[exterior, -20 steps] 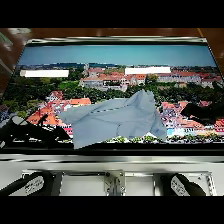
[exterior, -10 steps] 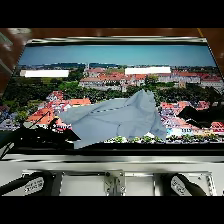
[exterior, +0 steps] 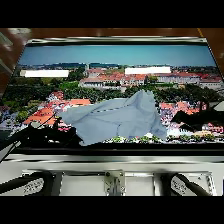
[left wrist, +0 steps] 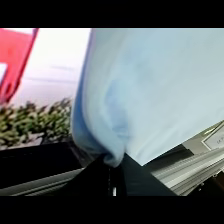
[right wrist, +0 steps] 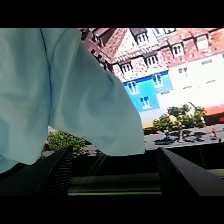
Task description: Fold the shirts.
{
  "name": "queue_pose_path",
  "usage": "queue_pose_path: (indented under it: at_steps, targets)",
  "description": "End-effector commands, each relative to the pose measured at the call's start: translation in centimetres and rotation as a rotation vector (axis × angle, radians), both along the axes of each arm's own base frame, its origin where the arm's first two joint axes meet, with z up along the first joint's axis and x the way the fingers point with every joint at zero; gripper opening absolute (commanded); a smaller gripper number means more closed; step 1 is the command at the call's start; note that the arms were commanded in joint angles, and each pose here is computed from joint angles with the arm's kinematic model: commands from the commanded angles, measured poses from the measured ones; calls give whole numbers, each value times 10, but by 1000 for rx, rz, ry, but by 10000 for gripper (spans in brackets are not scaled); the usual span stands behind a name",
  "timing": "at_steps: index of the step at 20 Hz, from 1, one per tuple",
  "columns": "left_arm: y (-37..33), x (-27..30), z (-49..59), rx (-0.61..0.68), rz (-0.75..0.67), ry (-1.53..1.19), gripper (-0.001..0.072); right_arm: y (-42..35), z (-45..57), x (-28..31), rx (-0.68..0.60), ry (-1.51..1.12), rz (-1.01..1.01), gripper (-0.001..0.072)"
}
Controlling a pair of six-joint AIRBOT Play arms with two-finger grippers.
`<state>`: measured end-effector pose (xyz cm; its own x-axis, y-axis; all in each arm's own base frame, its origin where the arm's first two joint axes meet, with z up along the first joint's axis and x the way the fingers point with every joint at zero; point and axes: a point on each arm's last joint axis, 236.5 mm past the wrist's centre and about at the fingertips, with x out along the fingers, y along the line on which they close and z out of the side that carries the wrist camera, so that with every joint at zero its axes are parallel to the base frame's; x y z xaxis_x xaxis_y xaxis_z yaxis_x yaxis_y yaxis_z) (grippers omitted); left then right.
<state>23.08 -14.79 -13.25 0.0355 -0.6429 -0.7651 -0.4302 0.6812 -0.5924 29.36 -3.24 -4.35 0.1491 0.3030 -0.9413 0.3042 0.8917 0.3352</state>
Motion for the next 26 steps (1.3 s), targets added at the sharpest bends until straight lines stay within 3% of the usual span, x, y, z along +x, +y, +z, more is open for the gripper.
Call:
queue_pose_path:
  at_steps: [1,10,11,12,13,17,20,23,26]
  targets:
    - [-8,7,20,-40,-52,-56,43,17,-35,-1,19,72,69,638]
    - [-14,21,54,-67,-69,-138,43,58,-91,9,78,136,147,635]
    - [-14,21,55,-67,-70,-141,43,64,-92,11,76,127,166,449]
    - [-13,24,56,-66,-71,-148,42,66,-92,12,68,120,180,118]
    - [-13,29,60,-61,-75,-166,42,68,-87,16,74,104,172,67]
    - [-1,80,130,29,-170,-421,40,67,-10,57,30,-136,250,68]
    - [12,125,290,161,-227,-857,40,61,142,101,-81,-532,258,68]
    - [38,108,508,307,-106,-1366,39,48,360,86,-277,-1069,159,65]
    - [112,62,603,620,137,-1455,38,25,467,24,-436,-1246,31,65]
